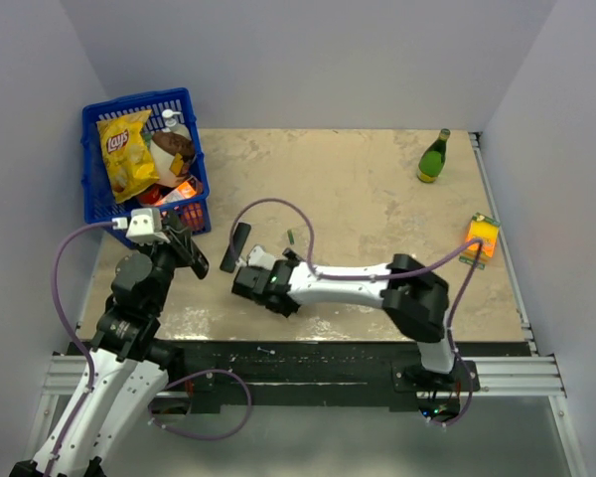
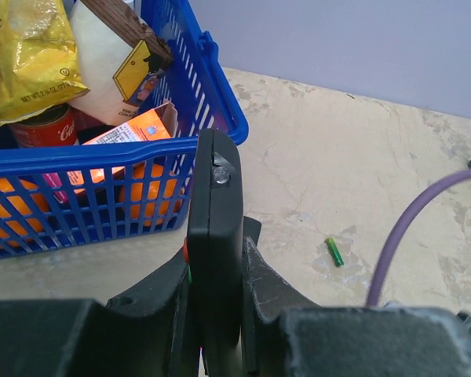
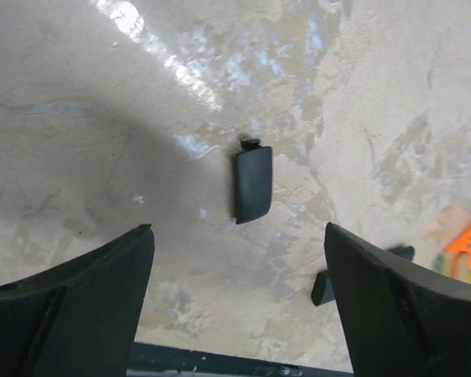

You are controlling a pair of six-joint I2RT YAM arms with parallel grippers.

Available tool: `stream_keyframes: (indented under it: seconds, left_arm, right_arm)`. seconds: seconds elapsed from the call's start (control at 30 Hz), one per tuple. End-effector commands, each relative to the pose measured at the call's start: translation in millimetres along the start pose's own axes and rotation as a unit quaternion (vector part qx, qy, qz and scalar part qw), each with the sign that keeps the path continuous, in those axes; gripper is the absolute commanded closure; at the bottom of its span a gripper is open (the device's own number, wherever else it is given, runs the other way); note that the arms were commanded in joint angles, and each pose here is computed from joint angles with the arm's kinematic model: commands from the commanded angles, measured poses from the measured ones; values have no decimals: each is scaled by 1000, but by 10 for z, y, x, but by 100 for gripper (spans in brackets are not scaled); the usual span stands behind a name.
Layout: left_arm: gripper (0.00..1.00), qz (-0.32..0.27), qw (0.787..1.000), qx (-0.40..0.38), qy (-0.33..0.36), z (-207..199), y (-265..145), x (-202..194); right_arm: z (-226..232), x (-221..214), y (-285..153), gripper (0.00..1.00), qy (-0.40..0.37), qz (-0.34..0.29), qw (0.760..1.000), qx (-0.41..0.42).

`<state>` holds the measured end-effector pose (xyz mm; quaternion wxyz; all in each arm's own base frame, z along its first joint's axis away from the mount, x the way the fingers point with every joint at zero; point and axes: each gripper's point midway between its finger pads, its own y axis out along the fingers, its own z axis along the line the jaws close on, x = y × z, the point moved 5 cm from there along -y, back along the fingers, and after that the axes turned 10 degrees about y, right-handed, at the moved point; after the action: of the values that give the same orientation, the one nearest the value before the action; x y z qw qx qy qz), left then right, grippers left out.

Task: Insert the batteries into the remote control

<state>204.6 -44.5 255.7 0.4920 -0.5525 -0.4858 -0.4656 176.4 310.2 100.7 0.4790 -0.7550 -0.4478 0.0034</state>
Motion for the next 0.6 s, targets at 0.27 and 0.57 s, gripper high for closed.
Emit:
stream_keyframes:
  seconds: [0.27,0.57]
  left_arm:
    - [100,-15,990,-107,-87,-344,47,10]
    - [100,-14,945,-226,-236,-698,95,-468]
  right_arm:
    - [-559,208,111,14,92,49,952,288]
    - [-499,172,366,28,79,75,948,300]
